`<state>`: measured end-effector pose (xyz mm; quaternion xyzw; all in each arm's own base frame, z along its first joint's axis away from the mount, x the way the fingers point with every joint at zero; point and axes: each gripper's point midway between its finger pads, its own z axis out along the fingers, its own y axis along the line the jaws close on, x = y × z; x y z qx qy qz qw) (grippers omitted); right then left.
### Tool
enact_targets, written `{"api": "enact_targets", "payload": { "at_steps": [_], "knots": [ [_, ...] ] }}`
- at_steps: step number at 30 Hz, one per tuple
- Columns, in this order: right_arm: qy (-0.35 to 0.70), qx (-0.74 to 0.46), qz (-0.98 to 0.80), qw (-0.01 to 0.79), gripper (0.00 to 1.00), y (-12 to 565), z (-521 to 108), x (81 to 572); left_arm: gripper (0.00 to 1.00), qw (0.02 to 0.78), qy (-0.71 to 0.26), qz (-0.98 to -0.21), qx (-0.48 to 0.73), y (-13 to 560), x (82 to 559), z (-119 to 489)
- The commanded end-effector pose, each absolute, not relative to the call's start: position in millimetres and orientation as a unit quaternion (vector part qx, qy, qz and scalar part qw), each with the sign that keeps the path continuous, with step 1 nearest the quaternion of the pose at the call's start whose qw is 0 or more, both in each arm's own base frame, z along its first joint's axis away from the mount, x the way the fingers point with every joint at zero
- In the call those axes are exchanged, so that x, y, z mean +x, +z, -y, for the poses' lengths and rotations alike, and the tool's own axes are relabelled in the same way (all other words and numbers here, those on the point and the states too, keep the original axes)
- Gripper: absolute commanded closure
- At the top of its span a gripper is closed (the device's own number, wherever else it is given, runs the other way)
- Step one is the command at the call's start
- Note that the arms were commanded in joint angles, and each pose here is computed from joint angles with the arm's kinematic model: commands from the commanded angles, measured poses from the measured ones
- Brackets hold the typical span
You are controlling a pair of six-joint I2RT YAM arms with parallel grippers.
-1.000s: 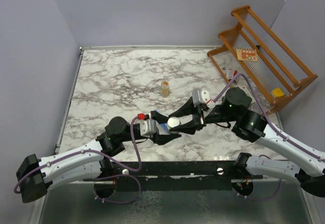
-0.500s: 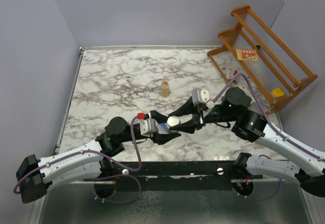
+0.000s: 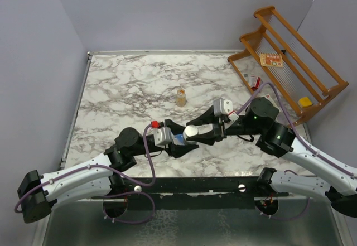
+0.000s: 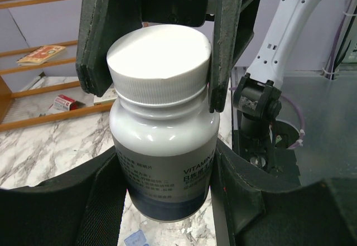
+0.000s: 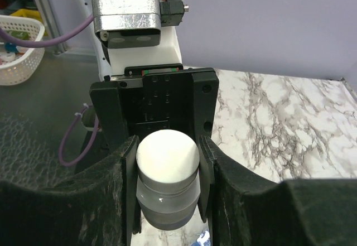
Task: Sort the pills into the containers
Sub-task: Screw the lid of the pill bottle onto the pill bottle.
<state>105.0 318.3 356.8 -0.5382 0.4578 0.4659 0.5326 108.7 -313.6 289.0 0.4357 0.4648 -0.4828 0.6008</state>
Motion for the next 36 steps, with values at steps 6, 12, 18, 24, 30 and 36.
{"api": "enact_targets", "payload": {
  "at_steps": [6,12,18,24,30,36],
  "knots": [
    [0.429,-0.527,-0.510,0.527,0.81,326,-318,124,1.00,0.651,-0.484,-0.445,0.379,341,122,308],
    [0.410,-0.515,-0.536,0.529,0.88,312,-322,139,1.00,0.657,-0.479,-0.450,0.369,345,127,307],
    [0.399,-0.493,-0.553,0.541,0.89,309,-323,151,1.00,0.683,-0.458,-0.455,0.342,350,136,295],
    [0.385,-0.478,-0.571,0.546,0.90,303,-324,161,1.00,0.704,-0.442,-0.452,0.324,355,141,284],
    [0.383,-0.463,-0.590,0.539,0.93,298,-331,170,1.00,0.712,-0.430,-0.455,0.318,353,147,284],
    [0.376,-0.450,-0.608,0.536,0.93,292,-336,180,1.00,0.725,-0.414,-0.454,0.311,352,156,285]
  ]
}}
